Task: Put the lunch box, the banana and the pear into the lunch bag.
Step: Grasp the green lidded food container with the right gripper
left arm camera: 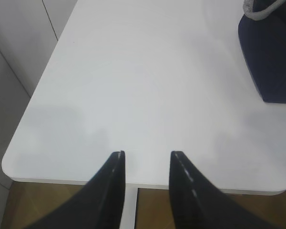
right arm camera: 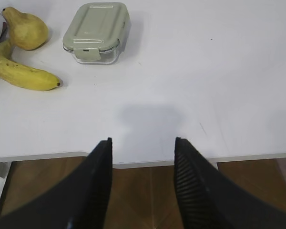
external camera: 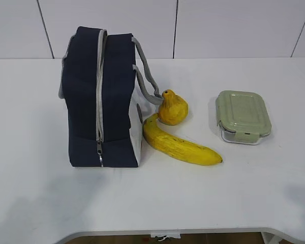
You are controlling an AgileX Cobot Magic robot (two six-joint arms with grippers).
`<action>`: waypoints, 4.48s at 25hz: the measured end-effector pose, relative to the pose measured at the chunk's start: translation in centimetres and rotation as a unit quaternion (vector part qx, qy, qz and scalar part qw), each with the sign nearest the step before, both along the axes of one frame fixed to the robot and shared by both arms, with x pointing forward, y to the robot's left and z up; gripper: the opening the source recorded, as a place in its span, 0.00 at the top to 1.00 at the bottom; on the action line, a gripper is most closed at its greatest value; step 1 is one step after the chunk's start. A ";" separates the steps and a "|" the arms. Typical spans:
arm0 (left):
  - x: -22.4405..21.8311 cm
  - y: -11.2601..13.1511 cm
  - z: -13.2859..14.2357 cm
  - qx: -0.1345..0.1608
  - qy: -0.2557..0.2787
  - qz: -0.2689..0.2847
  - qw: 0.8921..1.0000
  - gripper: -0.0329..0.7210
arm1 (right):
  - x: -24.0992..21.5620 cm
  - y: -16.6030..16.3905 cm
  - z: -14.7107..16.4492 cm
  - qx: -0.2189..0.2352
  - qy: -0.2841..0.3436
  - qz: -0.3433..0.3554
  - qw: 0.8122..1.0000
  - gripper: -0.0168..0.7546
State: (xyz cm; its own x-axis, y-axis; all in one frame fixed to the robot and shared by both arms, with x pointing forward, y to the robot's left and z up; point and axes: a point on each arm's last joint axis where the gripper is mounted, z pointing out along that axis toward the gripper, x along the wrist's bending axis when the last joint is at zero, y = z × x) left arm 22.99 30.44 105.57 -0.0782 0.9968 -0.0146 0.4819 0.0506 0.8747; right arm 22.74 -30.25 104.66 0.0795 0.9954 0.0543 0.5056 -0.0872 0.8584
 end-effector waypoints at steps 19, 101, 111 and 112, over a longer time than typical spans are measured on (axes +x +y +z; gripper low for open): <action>0.0 0.0 0.0 0.000 0.000 0.000 1.000 0.64 | 0.2 -0.3 1.1 -0.016 -0.039 -0.009 0.999 0.54; 0.0 -0.1 0.0 -0.005 0.000 -0.003 1.000 0.64 | 35.1 -14.0 -7.8 0.403 0.224 0.112 0.880 0.35; 0.0 -0.1 0.0 -0.005 0.000 -0.003 1.000 0.64 | 37.1 -14.2 -9.5 0.438 0.212 0.109 0.867 0.19; 0.0 -0.1 0.0 -0.005 0.000 -0.003 1.000 0.64 | 37.5 -14.3 -9.8 0.438 0.212 0.111 0.866 0.19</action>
